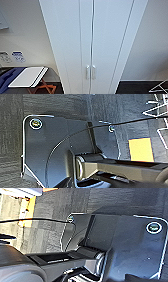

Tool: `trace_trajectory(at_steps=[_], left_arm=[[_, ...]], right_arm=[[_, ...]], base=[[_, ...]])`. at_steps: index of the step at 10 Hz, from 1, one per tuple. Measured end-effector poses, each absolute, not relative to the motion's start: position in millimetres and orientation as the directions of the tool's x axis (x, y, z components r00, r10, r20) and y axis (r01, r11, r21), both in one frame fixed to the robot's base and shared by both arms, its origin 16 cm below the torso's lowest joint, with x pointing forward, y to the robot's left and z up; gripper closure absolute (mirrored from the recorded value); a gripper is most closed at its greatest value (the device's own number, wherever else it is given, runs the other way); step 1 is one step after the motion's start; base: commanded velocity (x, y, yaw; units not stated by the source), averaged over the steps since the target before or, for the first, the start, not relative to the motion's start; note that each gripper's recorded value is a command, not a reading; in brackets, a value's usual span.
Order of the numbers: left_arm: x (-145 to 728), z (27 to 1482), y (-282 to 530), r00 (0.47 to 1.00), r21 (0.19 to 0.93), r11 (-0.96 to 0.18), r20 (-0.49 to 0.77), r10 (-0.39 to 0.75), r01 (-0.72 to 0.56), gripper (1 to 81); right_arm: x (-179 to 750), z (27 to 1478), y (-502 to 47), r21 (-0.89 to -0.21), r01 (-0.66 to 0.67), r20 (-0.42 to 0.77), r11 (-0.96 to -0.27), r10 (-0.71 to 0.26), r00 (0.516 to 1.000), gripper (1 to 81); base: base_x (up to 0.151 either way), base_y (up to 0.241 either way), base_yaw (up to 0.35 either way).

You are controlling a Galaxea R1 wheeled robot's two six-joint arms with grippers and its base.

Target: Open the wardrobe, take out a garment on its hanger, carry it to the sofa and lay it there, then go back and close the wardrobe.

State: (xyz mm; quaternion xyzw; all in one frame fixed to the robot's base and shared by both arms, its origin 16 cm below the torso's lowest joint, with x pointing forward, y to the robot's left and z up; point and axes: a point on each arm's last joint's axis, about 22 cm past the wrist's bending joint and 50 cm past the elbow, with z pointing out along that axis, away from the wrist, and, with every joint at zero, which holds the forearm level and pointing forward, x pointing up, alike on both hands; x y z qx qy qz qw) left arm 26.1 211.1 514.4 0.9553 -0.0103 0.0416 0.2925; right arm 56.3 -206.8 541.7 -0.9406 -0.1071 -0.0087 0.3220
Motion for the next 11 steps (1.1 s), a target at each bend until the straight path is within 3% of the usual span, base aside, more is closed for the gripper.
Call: trace_trajectory(at_steps=[5,11], left_arm=[[102,565,235,0.97,0.574,-0.797,0.236,-0.061,-0.19,1.0],[182,647,251,0.873,0.53,-0.734,0.456,-0.176,-0.425,1.0]], right_arm=[[123,593,-200,-0.641,0.278,0.197,-0.715,0.198,0.96,1.0],[203,667,-187,-0.658,0.392,0.35,-0.644,0.2,0.915,1.0]], base=[[0.0,0.0,0.0],[0.0,0.0,0.0]])
